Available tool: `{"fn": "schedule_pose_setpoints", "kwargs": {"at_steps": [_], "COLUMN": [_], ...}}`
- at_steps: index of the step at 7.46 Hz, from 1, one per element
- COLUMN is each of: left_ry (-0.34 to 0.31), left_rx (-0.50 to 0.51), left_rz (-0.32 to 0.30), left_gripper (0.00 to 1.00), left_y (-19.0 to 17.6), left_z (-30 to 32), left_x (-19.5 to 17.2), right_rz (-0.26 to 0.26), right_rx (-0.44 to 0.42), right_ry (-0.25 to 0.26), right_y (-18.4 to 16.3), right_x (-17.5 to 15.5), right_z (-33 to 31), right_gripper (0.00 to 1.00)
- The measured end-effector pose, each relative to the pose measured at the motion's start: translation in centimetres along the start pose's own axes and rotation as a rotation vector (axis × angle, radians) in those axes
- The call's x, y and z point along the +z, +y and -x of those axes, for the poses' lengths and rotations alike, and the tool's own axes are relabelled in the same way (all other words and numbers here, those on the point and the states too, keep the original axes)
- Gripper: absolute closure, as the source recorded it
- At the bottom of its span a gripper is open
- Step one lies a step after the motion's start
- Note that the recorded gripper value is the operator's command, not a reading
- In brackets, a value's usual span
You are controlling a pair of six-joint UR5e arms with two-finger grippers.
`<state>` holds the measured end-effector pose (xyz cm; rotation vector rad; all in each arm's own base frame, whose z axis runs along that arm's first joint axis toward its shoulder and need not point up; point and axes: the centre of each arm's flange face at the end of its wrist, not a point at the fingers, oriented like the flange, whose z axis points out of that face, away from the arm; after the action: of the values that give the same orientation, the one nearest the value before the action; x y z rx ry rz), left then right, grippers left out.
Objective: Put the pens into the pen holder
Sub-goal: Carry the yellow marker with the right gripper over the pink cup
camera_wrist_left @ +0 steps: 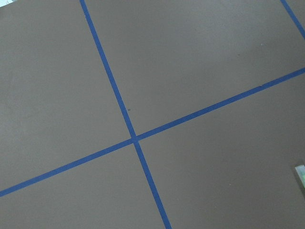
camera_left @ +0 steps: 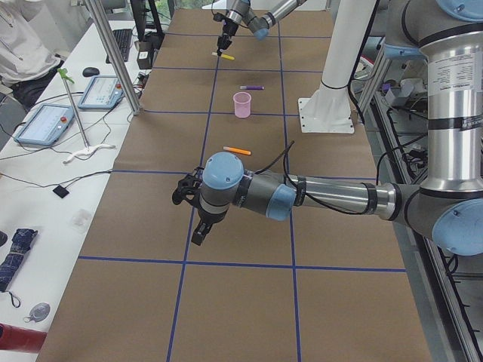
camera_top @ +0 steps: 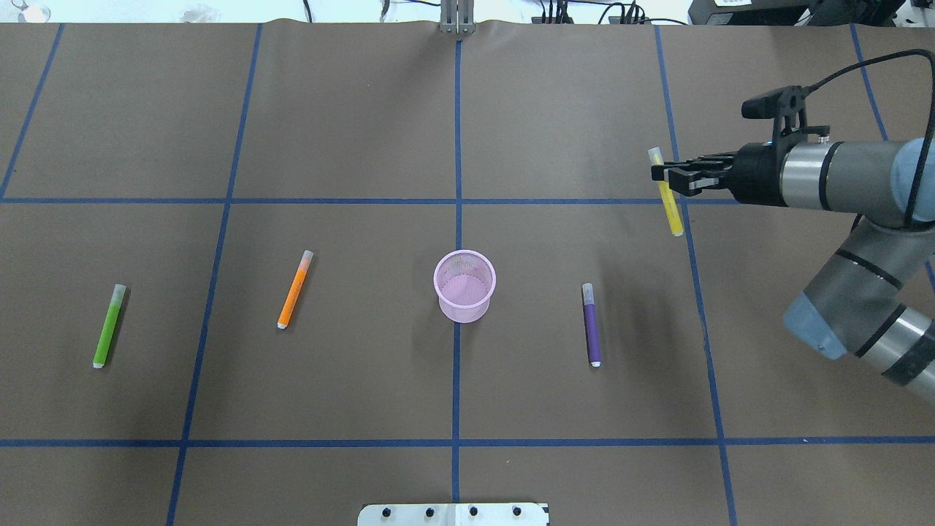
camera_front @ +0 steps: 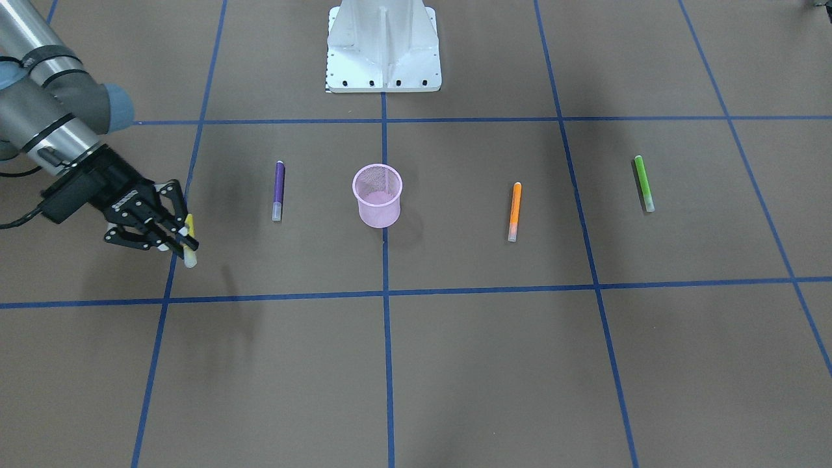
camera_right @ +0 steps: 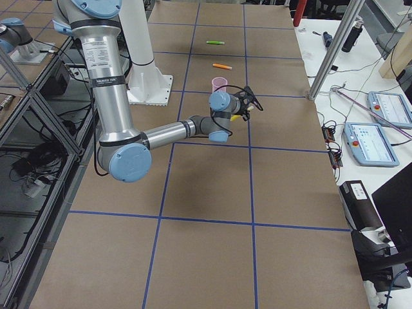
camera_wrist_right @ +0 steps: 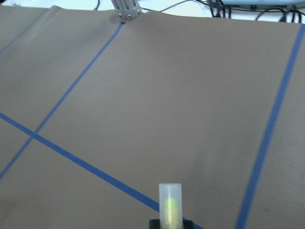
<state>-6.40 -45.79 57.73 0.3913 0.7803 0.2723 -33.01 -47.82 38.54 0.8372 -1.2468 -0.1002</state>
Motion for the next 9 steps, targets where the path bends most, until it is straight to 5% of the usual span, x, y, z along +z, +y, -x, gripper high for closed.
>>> {"fn": "schedule_pose_setpoints", "kwargs": {"at_steps": [4, 7, 9], "left_ry": [0.010, 0.013, 0.013], "left_rx": [0.005, 0.002, 0.001], "left_rz": [0.019, 0.026, 0.027], "left_gripper": [0.00, 0.00, 0.00], "left_y": [0.0, 0.1, 0.1], "left_z": [-0.2, -0.1, 0.0], "left_x": [1.0, 1.4, 1.4], "right_rz": [-0.311, -0.356, -0.380], "right_rx": [0.026, 0.006, -0.040], "right_ry": [-0.016, 0.008, 0.076], "right_y": [4.0, 7.3, 8.5], "right_x": [7.0, 8.1, 8.6], "right_z": [19.2, 23.9, 25.1], "right_gripper": [1.00, 1.00, 1.00]}}
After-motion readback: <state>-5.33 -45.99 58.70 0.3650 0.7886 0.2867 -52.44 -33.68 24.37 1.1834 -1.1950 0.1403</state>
